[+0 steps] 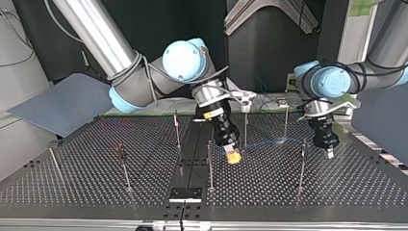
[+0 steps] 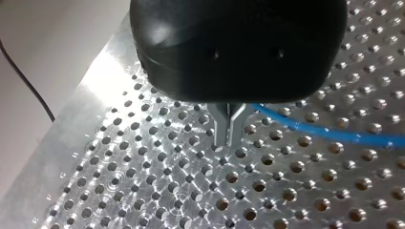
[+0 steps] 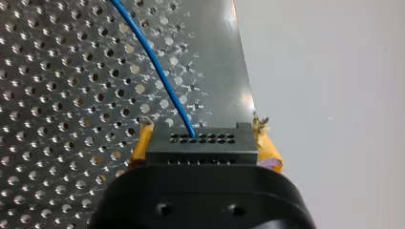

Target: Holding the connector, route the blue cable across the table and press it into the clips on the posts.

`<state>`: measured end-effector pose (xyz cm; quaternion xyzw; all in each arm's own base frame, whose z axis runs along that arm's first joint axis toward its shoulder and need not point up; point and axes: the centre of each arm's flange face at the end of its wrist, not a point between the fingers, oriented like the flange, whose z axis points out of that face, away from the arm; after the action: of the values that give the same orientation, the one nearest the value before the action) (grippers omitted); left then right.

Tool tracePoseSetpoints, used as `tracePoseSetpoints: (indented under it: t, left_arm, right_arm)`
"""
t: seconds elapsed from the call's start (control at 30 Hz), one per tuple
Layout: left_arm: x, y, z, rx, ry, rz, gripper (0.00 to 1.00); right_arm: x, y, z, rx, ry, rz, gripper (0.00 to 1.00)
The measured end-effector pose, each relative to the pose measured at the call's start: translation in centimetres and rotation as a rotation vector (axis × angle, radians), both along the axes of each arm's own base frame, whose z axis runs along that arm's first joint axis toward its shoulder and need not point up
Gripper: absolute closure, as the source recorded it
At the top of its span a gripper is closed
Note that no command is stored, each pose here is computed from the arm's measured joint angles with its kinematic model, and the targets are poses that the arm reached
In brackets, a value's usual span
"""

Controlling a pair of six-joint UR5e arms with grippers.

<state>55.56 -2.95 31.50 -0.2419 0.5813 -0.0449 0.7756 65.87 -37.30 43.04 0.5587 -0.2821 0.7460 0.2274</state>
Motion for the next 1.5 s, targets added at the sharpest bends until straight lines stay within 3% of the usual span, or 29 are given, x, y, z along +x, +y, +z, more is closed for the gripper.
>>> tracePoseSetpoints:
  t: [0.03, 0.07, 0.1, 0.13, 0.17, 0.2, 0.23, 0.4, 0.57, 0.83, 1.13, 1.5]
  left_arm:
    - [-0.3, 0.0, 0.0, -0.004, 0.007, 0.000, 0.78]
    - [-0.8, -0.1, -0.1, -0.012, 0.016, 0.000, 0.78]
    - [-1.1, -0.1, -0.1, -0.018, 0.019, -0.001, 0.67]
    - [-1.4, -0.1, -0.1, -0.024, 0.020, -0.002, 0.44]
    - [-1.8, -0.2, 0.0, -0.032, 0.017, -0.004, 0.44]
    - [-2.1, -0.2, 0.1, -0.038, 0.012, -0.007, 0.19]
    - [-2.4, -0.3, 0.2, -0.044, 0.006, -0.012, 0.04]
    - [-4.2, -1.2, 0.6, -0.078, -0.017, -0.056, 0.00]
    - [-6.2, -2.2, 0.5, -0.103, 0.009, -0.100, 0.00]
    - [-8.2, -3.3, 2.3, -0.093, 0.026, -0.123, 0.00]
    - [-10.7, -5.7, 4.8, -0.046, 0.044, -0.184, 0.00]
    - [-14.0, -8.3, 5.8, 0.033, 0.103, -0.221, 0.00]
  right_arm:
    - [0.1, 0.1, 0.0, 0.002, 0.001, 0.000, 1.00]
    - [0.1, 0.2, -0.2, 0.004, 0.004, -0.001, 1.00]
    - [0.2, 0.3, -0.3, 0.006, 0.006, -0.001, 1.00]
    - [0.3, 0.3, -0.5, 0.009, 0.009, -0.001, 1.00]
    - [0.4, 0.4, -0.8, 0.013, 0.014, -0.001, 1.00]
    - [0.5, 0.4, -1.1, 0.016, 0.017, -0.001, 1.00]
    - [0.6, 0.3, -1.5, 0.021, 0.022, -0.001, 1.00]
    - [1.0, 0.0, -3.2, 0.039, 0.036, -0.003, 1.00]
    - [1.4, -0.5, -5.1, 0.058, 0.054, -0.006, 1.00]
    - [1.5, -1.4, -7.0, 0.078, 0.066, -0.014, 1.00]
    - [1.3, -2.3, -8.2, 0.089, 0.078, -0.021, 1.00]
    - [1.0, -2.7, -8.2, 0.089, 0.077, -0.027, 1.00]
